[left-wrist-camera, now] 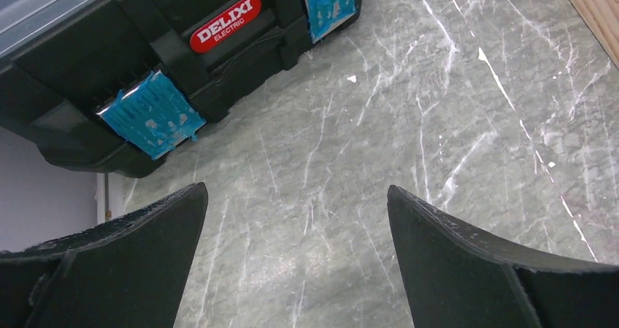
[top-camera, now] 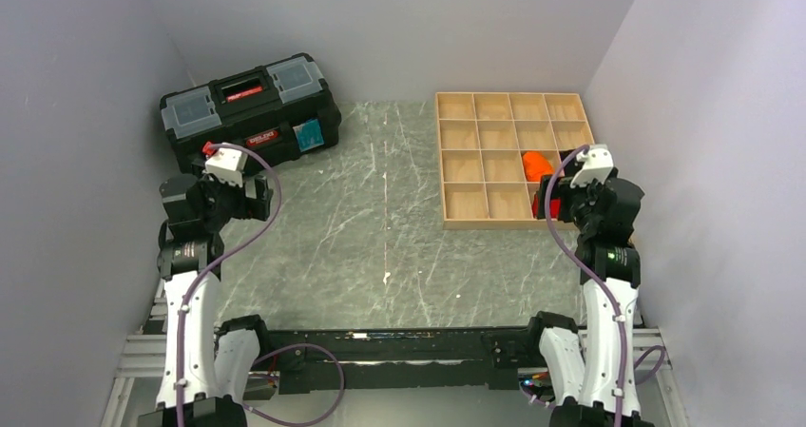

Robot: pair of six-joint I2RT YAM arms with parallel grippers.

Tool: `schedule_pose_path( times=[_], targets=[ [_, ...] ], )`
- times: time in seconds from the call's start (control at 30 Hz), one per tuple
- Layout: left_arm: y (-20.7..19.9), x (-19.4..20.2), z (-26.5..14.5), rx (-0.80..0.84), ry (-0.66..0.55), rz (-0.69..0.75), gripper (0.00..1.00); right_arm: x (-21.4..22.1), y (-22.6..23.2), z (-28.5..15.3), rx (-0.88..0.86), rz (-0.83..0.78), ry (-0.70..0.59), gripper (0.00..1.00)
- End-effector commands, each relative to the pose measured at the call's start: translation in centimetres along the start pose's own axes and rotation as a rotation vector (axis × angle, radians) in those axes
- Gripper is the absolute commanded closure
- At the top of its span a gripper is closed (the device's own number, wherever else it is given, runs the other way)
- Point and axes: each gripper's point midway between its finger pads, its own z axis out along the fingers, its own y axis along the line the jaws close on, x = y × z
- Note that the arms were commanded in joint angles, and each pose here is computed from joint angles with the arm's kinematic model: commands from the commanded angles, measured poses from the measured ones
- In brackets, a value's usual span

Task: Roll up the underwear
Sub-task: Reset both arms

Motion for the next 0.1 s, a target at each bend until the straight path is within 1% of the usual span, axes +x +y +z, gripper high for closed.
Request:
schedule_pose_path(
  times=[0.0,0.07],
  targets=[
    [-0.01,-1.48,-0.41,0.014,-0.056,0.013,0.01,-0.82,0.23,0.13,-0.026,-0.022,-0.044,0.0],
    [0.12,-1.48,-0.49,0.012,-0.057,0.009,0.01,-1.05,0.34,0.04,-0.031,-0.021,-0.049,0.0]
  ],
)
